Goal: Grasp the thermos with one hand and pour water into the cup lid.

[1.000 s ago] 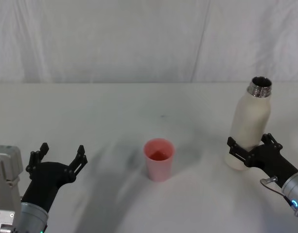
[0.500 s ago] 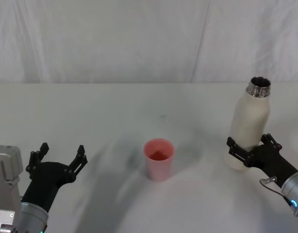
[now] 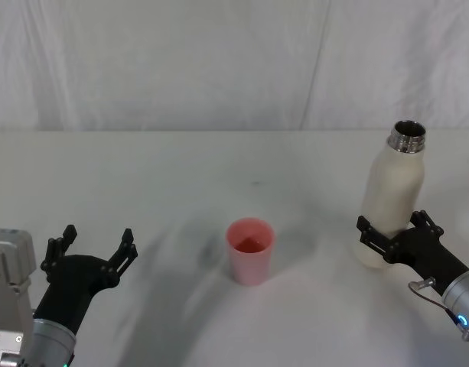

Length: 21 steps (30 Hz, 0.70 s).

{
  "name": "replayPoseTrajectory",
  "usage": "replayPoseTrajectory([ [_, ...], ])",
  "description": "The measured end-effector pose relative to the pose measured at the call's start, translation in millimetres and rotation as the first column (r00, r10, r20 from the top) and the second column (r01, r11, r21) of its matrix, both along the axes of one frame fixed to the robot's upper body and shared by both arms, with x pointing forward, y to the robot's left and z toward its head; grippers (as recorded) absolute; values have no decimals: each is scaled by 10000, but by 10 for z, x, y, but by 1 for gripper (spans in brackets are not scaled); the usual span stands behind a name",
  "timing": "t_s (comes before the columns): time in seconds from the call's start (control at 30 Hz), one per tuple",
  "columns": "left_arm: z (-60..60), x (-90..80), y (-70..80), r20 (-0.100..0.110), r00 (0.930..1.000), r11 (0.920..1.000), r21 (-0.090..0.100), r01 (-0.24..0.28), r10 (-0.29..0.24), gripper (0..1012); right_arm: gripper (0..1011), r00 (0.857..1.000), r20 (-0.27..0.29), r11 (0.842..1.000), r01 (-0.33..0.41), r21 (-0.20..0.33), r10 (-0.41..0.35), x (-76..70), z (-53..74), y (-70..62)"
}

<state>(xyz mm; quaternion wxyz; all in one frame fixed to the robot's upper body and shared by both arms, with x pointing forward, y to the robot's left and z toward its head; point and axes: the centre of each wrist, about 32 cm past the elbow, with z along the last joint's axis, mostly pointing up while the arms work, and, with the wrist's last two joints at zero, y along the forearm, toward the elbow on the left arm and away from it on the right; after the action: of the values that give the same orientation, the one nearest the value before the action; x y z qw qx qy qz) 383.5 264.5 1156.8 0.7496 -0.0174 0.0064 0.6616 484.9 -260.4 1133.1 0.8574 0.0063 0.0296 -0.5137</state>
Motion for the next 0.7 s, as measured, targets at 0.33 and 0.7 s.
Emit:
replayPoseTrajectory([
  [0.33, 0, 0, 0, 0, 10000, 10000, 0, 0, 0, 1001, 950, 10000, 2, 10000, 0, 1, 0, 0, 0, 0],
  [0.7, 0, 0, 0, 0, 10000, 10000, 0, 0, 0, 1001, 1002, 10000, 12, 10000, -6, 4, 6, 0, 3, 1],
])
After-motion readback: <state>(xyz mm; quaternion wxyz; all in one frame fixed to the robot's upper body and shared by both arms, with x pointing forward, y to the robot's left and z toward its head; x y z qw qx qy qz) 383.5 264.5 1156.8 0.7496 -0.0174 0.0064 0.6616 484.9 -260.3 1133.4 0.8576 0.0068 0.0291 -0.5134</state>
